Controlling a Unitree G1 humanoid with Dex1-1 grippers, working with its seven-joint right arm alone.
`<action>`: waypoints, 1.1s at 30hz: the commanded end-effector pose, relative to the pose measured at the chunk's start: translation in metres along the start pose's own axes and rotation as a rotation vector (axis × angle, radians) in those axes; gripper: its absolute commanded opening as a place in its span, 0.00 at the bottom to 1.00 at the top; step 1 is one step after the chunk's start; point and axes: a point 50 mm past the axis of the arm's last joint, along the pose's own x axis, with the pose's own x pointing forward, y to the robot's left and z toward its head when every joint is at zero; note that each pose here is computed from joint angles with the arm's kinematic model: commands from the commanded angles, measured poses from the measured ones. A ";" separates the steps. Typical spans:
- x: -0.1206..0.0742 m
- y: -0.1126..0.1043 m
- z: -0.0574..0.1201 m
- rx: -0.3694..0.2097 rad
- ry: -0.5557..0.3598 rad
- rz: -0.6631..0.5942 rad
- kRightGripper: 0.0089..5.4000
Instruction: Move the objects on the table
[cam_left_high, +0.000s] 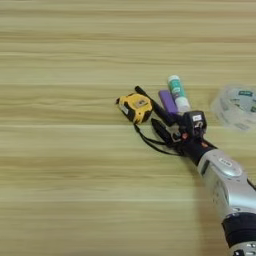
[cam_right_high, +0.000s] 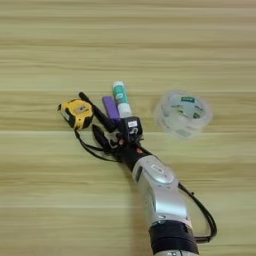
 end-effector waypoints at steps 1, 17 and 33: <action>0.003 -0.001 0.005 -0.013 -0.005 0.001 0.53; 0.005 0.001 0.006 -0.010 -0.014 0.012 0.22; 0.003 0.007 0.030 -0.038 -0.116 0.002 0.20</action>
